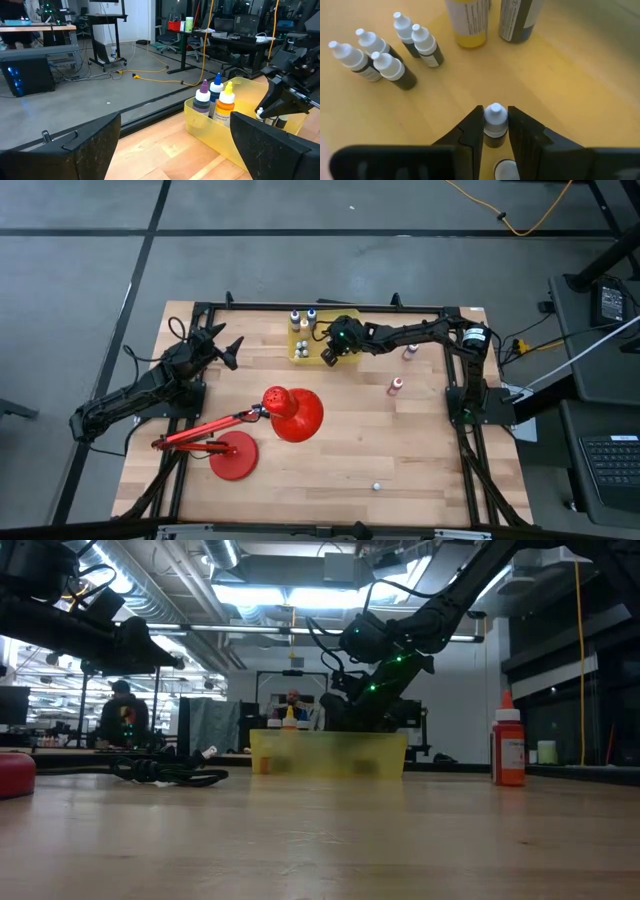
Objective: Pick & Place food coloring
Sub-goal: Put the red food coloring bottle into the yellow bin, then put the purple food coloring bottle into the yellow bin
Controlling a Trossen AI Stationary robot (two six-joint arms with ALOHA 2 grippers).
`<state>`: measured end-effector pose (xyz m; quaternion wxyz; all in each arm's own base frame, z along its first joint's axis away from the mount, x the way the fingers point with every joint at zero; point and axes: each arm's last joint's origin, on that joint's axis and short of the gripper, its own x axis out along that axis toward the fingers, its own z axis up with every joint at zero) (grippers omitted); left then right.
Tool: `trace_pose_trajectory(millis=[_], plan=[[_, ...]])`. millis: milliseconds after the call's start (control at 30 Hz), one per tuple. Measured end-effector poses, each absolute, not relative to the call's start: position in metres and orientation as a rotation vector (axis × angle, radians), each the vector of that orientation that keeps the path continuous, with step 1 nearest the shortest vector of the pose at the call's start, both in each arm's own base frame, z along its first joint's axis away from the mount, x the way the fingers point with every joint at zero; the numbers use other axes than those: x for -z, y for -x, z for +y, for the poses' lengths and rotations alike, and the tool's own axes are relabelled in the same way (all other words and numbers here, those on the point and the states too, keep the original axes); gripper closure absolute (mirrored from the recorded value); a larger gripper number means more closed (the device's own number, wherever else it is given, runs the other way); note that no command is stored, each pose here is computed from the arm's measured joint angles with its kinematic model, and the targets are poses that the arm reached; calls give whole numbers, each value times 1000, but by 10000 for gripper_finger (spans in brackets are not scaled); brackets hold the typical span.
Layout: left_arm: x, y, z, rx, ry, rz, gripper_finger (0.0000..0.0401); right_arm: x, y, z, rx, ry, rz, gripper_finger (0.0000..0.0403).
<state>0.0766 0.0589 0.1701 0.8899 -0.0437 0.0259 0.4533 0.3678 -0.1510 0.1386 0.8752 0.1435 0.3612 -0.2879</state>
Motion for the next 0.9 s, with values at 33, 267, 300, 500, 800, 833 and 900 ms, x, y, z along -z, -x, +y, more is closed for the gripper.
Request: trace_pose_trajectory(millis=[33,267,300,500,800,833,900], plan=[[-170,-77,59,-941,91,54,36,-139,-368,-151,601,-300,754,314],[-170,-77,59,-941,91,53,37,-139,-368,-151,602,-298,754,285],[-170,-77,59,-941,91,54,37,-139,-367,-152,604,-299,753,282],[-170,-77,59,-941,91,53,38,-139,-367,-153,606,-298,750,273],[-170,-77,59,-941,91,53,37,-149,-374,-156,608,-290,718,273],[-170,-77,59,-941,91,54,38,-151,-375,-157,613,-281,717,273],[-170,-77,59,-942,91,53,38,-160,-374,-157,628,-258,722,273]])
